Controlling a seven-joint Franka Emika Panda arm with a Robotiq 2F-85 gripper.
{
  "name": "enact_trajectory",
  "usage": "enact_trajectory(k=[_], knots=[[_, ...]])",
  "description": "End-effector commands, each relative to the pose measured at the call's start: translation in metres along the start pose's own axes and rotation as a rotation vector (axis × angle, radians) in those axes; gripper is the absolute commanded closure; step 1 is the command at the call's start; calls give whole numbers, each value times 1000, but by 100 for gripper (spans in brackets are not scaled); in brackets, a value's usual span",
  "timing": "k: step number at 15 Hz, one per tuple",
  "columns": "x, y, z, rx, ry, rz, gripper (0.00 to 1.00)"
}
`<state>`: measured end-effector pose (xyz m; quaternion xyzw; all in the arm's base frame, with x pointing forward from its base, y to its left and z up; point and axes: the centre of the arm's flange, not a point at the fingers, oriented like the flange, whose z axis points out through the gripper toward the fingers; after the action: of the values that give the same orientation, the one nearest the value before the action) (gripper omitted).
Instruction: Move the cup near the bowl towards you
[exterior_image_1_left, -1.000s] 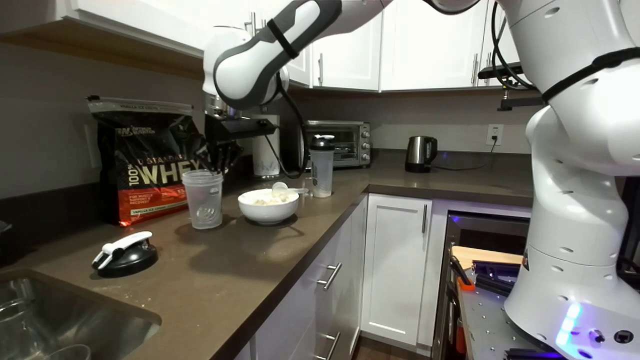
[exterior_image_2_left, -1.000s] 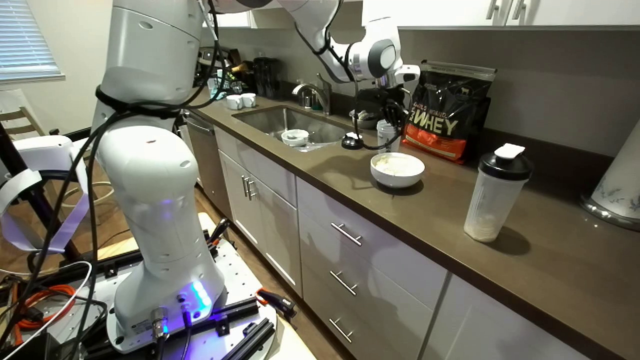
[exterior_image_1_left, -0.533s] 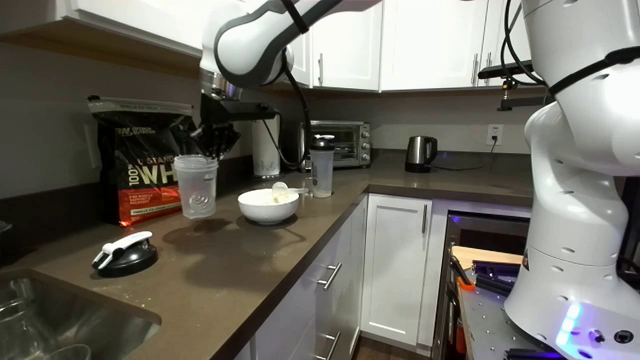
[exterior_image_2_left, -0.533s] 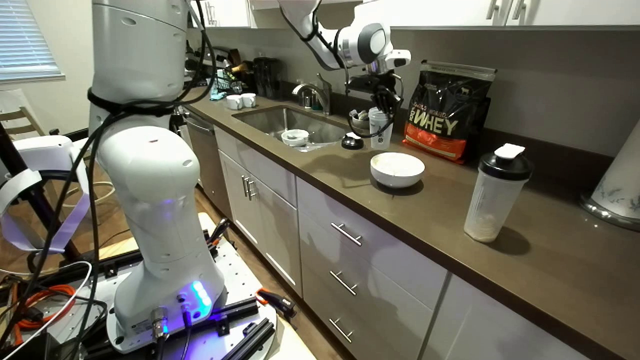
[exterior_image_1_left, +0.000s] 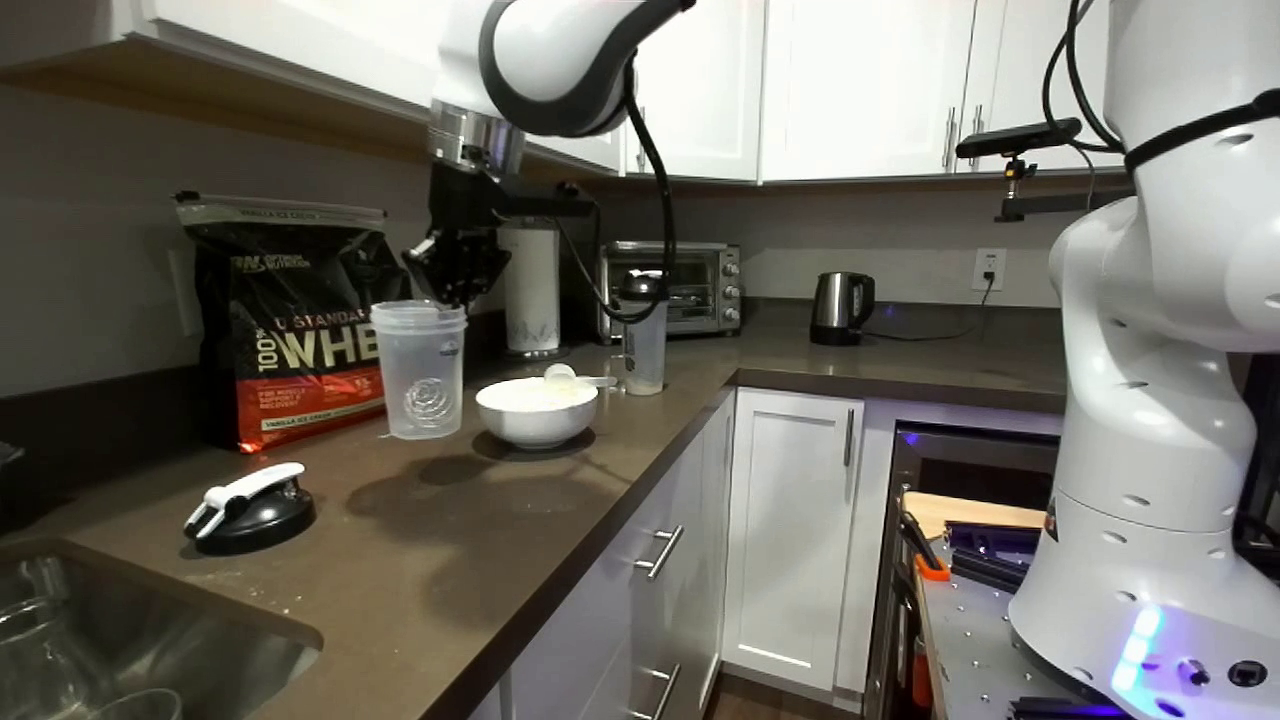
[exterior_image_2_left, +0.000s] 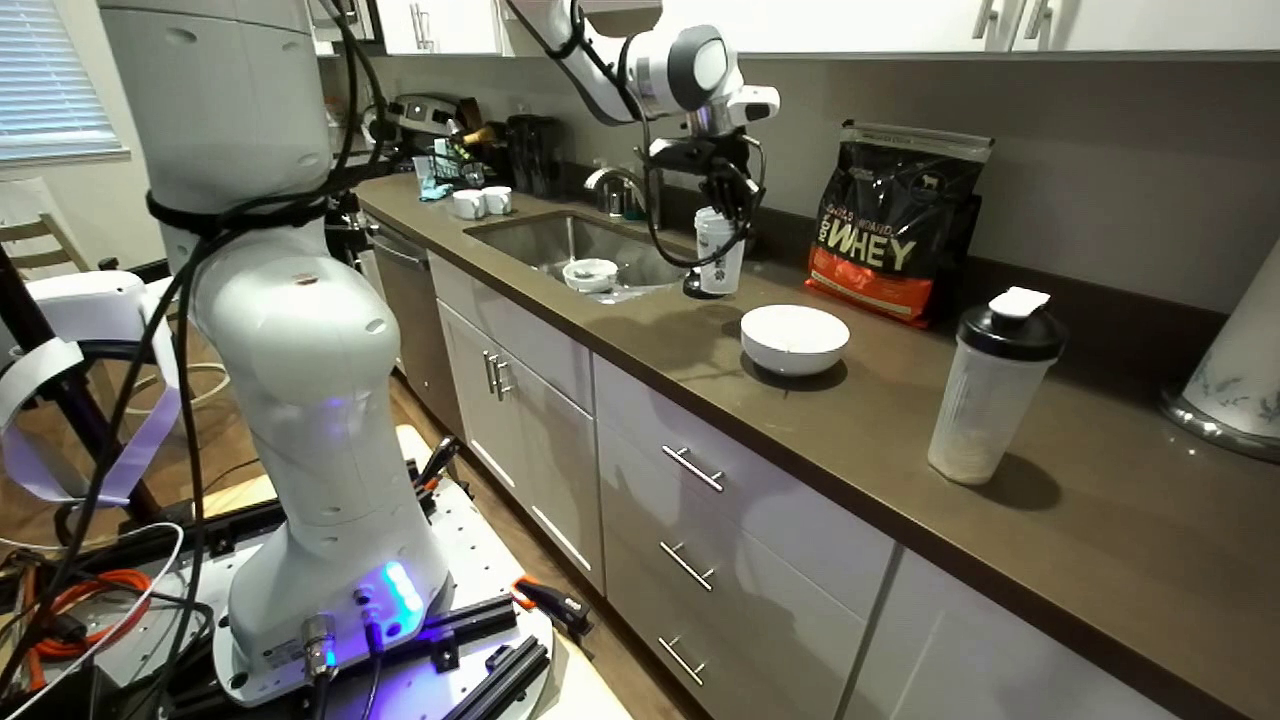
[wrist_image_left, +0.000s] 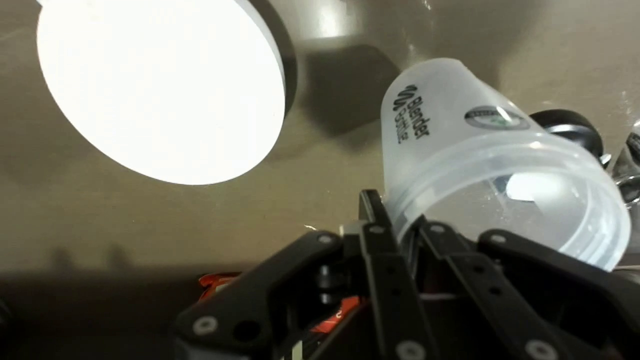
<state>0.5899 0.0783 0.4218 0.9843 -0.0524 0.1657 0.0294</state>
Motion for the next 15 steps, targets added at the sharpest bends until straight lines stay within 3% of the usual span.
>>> enact_trajectory(k=[1,8,15], knots=[[-39,0,-17,21,-16,-37,95],[-84,-7,-5,2,-59,-67,95],[-107,-5,14,5,-104,-74,95]])
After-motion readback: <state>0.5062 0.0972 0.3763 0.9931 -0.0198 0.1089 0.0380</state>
